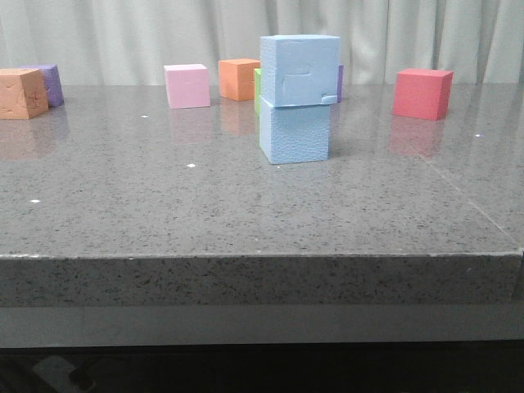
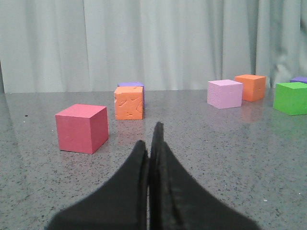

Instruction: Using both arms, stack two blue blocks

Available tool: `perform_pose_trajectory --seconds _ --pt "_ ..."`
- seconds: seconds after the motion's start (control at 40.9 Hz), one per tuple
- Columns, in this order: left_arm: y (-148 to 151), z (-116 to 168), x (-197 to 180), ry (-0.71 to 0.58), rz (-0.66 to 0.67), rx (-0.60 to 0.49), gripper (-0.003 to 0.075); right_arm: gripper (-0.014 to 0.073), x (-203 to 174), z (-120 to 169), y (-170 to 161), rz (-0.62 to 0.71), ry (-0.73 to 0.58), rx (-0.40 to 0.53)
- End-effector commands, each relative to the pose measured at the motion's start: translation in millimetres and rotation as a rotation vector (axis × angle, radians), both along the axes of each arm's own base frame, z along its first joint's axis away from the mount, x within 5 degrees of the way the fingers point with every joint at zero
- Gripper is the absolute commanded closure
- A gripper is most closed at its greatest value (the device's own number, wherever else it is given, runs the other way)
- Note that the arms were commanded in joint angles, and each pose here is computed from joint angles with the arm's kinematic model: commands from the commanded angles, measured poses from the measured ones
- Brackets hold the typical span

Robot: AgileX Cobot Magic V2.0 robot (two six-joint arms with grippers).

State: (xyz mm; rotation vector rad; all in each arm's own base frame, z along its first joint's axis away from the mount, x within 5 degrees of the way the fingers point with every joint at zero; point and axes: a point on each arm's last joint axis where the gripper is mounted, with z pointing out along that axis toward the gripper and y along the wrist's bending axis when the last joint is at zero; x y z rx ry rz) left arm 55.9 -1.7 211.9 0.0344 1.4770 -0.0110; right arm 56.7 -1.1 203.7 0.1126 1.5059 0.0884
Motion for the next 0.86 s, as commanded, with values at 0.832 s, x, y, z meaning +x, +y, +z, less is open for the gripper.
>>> perform_pose_trajectory --seconds 0.832 --pt "0.2 7.2 -2.4 -0.092 0.001 -0.011 0.0741 0.0662 -2.5 9.1 -0.2 -0.006 -0.091 -0.007"
